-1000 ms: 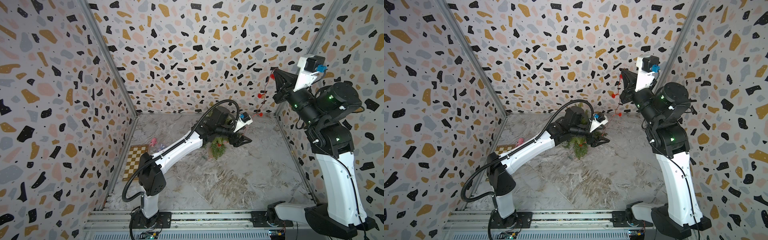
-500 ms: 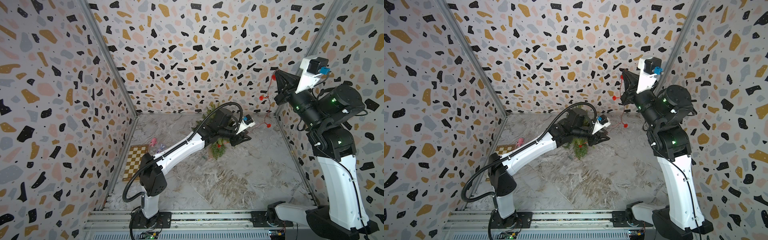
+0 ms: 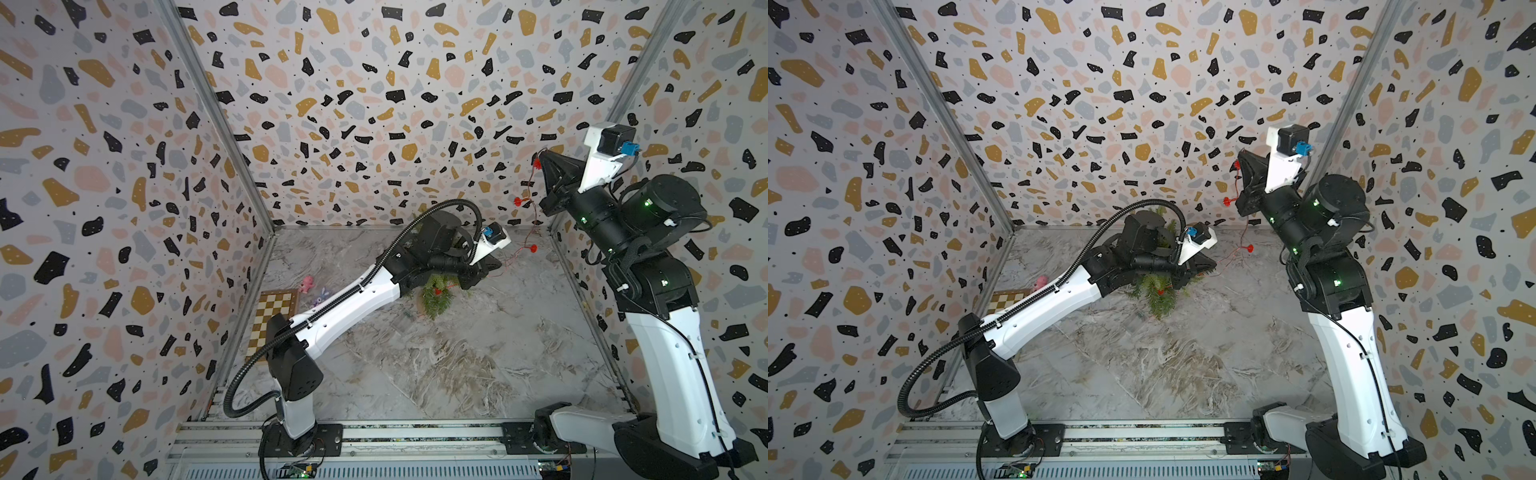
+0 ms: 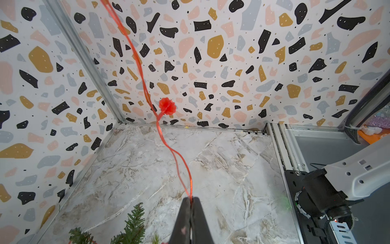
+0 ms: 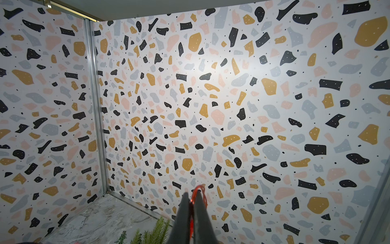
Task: Remove string lights from the small christmas tree
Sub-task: Remove the light string from the Christmas tree.
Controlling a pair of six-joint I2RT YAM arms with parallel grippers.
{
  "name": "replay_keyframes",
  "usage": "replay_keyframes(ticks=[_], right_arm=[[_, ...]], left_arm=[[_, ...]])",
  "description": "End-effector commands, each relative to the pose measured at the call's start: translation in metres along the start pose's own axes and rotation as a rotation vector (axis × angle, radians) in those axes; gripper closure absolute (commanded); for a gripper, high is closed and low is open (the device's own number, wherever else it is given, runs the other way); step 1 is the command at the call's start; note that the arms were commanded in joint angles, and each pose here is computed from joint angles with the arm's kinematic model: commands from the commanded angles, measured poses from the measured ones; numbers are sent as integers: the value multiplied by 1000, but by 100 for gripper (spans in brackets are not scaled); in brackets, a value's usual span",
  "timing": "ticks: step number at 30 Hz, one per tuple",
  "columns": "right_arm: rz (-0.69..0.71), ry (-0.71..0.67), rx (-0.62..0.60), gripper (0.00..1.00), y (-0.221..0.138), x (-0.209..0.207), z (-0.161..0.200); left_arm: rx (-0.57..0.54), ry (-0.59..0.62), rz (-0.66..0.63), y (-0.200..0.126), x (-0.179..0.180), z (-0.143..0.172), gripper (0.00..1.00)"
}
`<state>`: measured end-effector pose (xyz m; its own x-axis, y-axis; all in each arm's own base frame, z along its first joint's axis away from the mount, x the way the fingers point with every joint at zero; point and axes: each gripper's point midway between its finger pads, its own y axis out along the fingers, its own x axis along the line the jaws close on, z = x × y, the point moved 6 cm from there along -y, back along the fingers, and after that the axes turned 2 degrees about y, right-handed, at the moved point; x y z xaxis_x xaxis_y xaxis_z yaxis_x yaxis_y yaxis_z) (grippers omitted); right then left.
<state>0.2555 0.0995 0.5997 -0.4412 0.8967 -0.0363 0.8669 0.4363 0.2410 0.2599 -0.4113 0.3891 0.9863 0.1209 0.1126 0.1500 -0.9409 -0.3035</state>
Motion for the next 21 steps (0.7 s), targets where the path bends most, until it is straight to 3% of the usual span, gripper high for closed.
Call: replay_keyframes(ticks=[1,12,18,21], right_arm=[[-15,1,-81,100,-13,4,-21],[9,7,-49,100,-21,2,-7],[94,50,15,100,-38,-5,25],[156,103,53,95,-50,-9,47]], left_arm=[[-44,21,-11,-6,-2,-16,100],[-45,57,-112,-21,3,-25,100],[-45,69,-121,-22,3,-27,100],[-29,86,-131,-22,5,-26,100]])
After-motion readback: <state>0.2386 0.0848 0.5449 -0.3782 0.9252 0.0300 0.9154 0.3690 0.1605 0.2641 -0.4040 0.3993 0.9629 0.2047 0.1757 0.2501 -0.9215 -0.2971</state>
